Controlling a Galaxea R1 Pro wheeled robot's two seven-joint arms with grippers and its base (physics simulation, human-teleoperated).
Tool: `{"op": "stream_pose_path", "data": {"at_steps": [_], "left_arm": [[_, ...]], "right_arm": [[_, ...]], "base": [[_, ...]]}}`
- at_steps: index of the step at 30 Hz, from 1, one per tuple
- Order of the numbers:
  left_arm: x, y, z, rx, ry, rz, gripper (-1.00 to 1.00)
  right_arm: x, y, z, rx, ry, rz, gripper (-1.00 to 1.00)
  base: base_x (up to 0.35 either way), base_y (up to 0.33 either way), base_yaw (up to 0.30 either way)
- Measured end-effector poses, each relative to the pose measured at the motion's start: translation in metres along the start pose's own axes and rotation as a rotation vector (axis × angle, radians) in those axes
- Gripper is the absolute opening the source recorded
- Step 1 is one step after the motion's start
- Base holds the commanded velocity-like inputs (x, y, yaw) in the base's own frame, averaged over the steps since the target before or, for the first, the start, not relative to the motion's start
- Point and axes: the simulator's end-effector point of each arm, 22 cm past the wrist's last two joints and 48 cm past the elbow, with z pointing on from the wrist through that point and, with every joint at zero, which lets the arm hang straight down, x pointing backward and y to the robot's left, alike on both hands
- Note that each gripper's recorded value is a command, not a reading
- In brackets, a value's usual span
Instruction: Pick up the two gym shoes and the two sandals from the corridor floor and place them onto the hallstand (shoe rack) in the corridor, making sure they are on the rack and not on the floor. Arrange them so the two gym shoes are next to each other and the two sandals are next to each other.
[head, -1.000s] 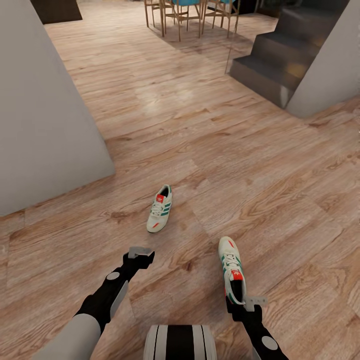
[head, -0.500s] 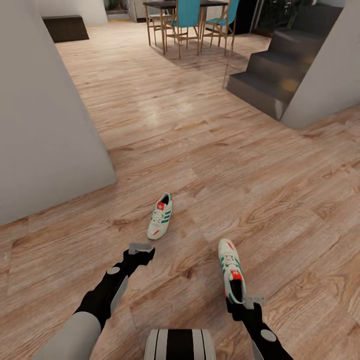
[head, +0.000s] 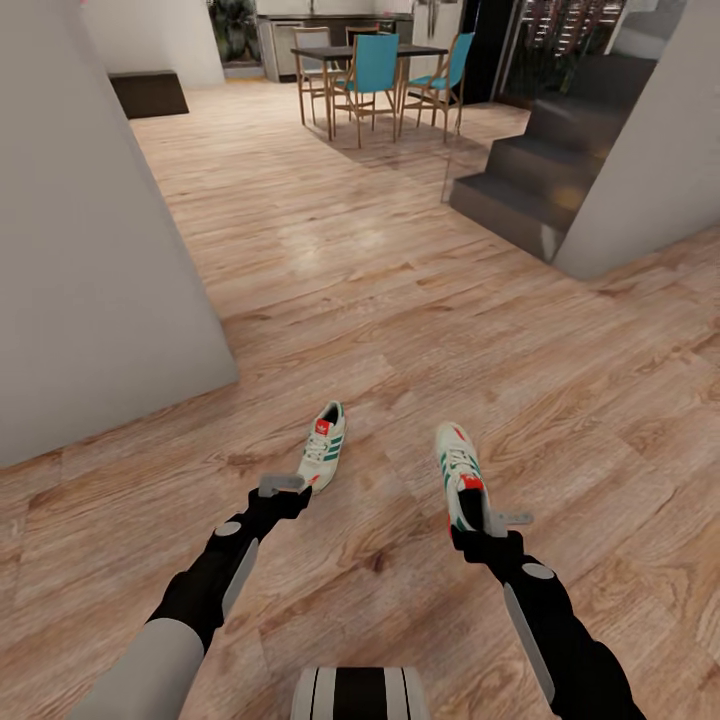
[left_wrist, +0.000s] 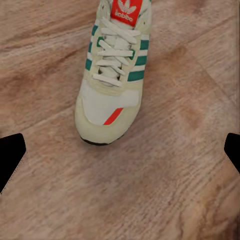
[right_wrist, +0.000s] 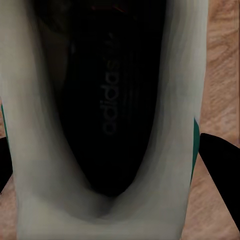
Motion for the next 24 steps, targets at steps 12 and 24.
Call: {"op": "stream_pose_path", "data": {"at_steps": [12,24], "left_arm": [[-0.017,-0.003,-0.016,0.000,0.028,0.000,1.00],[-0.055,-0.007,-0.035,0.000,-0.027,0.011,1.00]], "right_arm": [[-0.028,0.000,-0.018,0.000,-0.056,-0.001,-1.00],[-0.062,0.001,-0.040,-0.003,-0.131,0.001,-1.00]], "base": [[0.000,0.000,0.000],[0.000,0.000,0.000]]}}
